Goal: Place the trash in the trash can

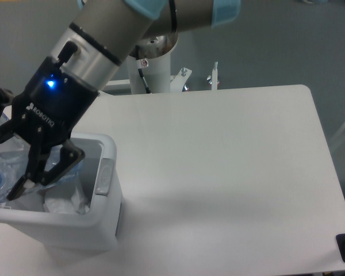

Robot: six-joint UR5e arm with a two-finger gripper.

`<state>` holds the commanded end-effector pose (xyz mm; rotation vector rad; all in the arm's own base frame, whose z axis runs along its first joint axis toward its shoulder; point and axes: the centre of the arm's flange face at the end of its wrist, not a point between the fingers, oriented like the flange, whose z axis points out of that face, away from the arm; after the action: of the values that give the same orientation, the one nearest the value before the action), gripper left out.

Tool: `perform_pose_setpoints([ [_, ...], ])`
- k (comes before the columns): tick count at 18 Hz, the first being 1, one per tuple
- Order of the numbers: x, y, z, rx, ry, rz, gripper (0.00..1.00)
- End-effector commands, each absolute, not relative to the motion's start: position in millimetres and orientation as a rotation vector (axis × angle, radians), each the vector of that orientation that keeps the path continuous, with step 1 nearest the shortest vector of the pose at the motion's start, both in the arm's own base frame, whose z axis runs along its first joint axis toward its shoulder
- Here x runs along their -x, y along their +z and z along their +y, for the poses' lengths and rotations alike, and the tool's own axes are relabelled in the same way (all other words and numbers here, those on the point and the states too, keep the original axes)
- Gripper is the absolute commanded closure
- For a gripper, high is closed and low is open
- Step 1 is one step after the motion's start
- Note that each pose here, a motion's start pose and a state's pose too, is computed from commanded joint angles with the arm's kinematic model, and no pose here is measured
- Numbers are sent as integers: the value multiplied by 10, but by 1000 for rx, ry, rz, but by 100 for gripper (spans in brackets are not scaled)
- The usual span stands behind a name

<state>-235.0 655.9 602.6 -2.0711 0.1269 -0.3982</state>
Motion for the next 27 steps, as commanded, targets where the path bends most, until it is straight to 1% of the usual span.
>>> perform_pose_setpoints([
  [1,2341,5930,6564,2082,-409,126,18],
  [2,2326,5885,6559,2086,-412,124,14],
  [3,2314,5828,6560,2089,-415,125,3],
  [4,2313,5815,6559,2086,-412,127,0],
  [8,2337,5797,6552,2091,-411,116,0],
  [10,2507,5826,6471,2090,-390,83,0],
  [13,3183,5741,6177,2095,-334,-30,0],
  [16,3919,5477,5754,2113,-265,-127,0],
  [18,4312,5181,5452,2143,-213,-152,0],
  [20,4563,4902,5222,2197,-142,-156,0],
  [22,4779,4600,4991,2294,-35,-157,0],
  [25,4928,4250,4784,2483,151,-138,0],
  [27,5003,4079,4665,2582,237,-121,0],
])
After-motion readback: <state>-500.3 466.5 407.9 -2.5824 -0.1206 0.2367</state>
